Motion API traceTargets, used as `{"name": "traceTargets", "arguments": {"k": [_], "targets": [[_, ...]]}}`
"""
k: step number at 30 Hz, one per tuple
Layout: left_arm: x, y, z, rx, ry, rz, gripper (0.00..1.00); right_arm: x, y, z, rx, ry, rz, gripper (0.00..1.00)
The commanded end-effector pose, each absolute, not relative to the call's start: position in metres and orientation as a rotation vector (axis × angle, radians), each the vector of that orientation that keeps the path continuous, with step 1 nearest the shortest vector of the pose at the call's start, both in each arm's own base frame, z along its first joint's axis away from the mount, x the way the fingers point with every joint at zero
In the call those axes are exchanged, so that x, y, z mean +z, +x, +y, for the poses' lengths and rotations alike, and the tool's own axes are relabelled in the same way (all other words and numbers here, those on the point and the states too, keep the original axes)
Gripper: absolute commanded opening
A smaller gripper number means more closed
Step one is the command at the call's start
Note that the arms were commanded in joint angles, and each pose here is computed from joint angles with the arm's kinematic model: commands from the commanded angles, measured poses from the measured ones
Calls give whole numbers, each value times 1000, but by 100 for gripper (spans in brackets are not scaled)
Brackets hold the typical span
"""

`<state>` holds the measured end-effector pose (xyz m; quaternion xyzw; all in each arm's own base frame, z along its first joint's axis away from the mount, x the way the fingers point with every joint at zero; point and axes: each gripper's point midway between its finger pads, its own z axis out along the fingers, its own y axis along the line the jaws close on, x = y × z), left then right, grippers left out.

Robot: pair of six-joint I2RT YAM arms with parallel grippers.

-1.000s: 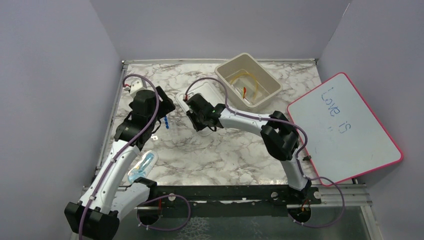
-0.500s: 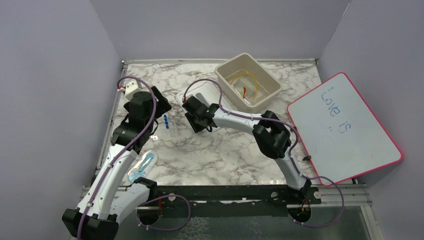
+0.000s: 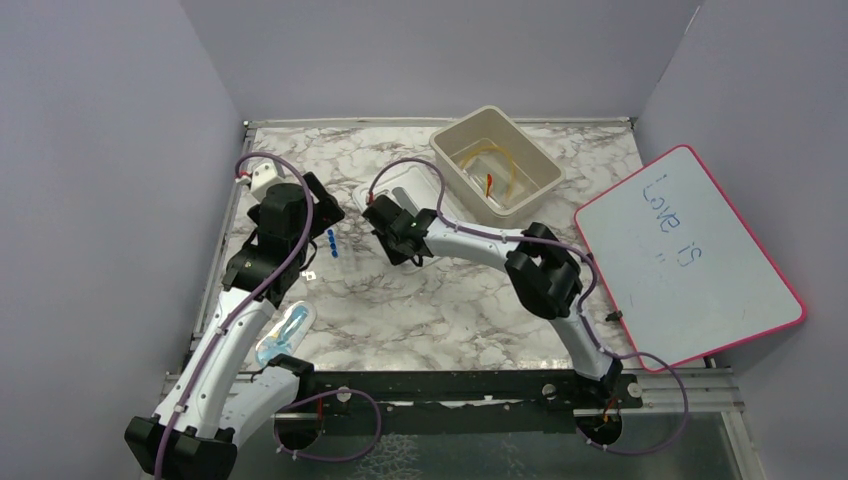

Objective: Organize the chemistry lab equipment

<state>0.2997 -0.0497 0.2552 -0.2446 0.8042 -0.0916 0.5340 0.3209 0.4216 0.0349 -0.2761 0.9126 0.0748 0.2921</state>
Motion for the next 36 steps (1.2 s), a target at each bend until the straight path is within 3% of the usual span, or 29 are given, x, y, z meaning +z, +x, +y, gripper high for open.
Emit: {"name": "traceTargets", "arguments": {"k": [1, 12, 17, 36], "targets": [[241, 296, -54, -241, -595, 1955, 93, 58, 313, 414, 229, -668, 2413, 1], [230, 295, -80, -403, -598, 2009, 95, 135, 295, 423, 552, -553, 2282, 1], [229, 297, -104, -548, -552, 2040, 99, 148, 288, 421, 635, -509, 2267, 1], [184, 310, -180, -1008, -500, 2134, 96, 197, 255, 415, 962, -448, 2148, 1]]}}
